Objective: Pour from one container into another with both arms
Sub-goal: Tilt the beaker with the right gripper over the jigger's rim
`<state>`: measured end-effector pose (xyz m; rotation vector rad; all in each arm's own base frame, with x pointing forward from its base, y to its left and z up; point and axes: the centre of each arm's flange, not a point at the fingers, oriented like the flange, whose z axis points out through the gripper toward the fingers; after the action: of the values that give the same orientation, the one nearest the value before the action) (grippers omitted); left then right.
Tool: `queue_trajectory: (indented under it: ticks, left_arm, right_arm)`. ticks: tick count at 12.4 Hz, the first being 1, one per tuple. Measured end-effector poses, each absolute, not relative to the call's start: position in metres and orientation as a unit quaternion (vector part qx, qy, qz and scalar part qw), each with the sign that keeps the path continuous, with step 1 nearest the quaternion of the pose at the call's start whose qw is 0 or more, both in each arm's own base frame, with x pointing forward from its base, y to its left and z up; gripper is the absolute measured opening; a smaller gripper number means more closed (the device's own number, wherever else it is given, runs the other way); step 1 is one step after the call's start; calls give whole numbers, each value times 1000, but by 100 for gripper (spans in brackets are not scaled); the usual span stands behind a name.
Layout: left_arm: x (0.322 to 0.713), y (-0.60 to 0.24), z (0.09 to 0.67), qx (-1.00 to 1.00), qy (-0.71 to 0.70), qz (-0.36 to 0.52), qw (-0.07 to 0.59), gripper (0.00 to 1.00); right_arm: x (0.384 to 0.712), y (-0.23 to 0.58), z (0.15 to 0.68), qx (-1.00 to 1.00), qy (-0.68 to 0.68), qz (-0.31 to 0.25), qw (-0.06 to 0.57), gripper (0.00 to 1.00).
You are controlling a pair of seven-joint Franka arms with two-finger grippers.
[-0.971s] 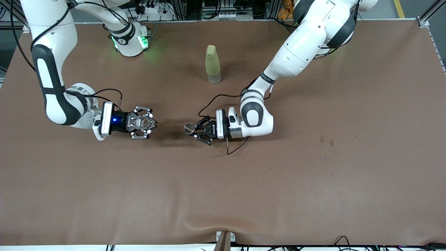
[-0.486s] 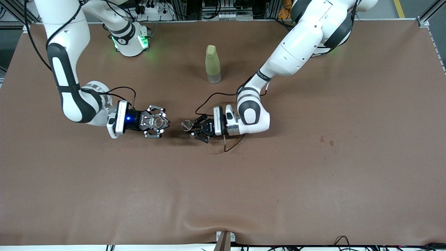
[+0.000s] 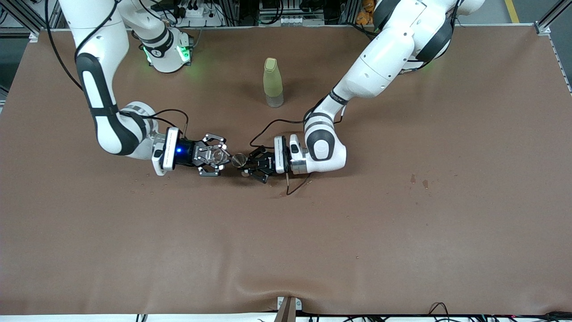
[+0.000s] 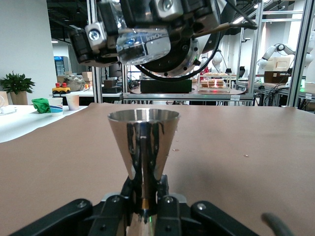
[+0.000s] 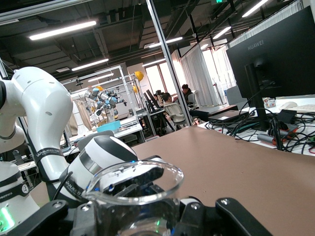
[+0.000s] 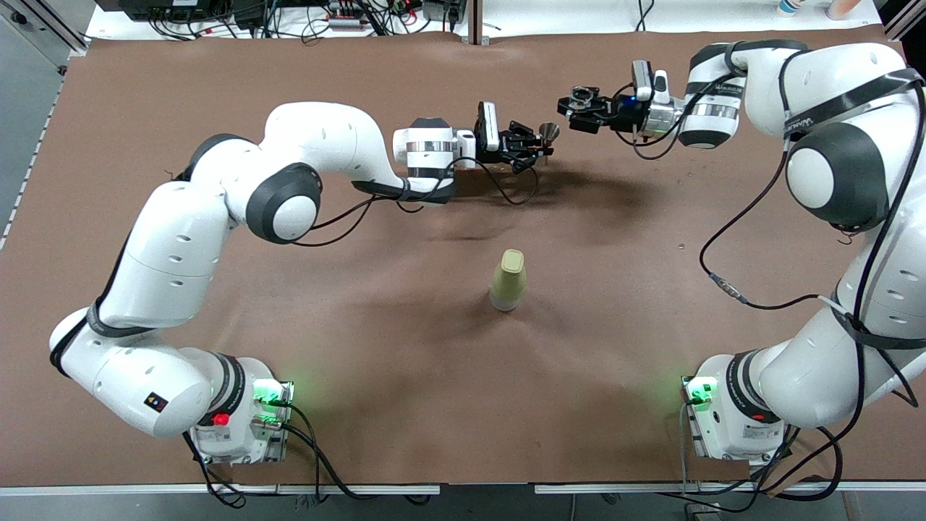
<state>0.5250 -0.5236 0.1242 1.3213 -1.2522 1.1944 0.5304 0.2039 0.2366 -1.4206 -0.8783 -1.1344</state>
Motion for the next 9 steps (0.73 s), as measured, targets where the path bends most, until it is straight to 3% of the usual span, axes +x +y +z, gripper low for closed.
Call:
queue_trajectory:
  ticks: [9]
  left_arm:
    - [525,-521,117,534,-506,485,473,21]
  right_arm:
    - [510,248,230,-594,-372,-467,539,17]
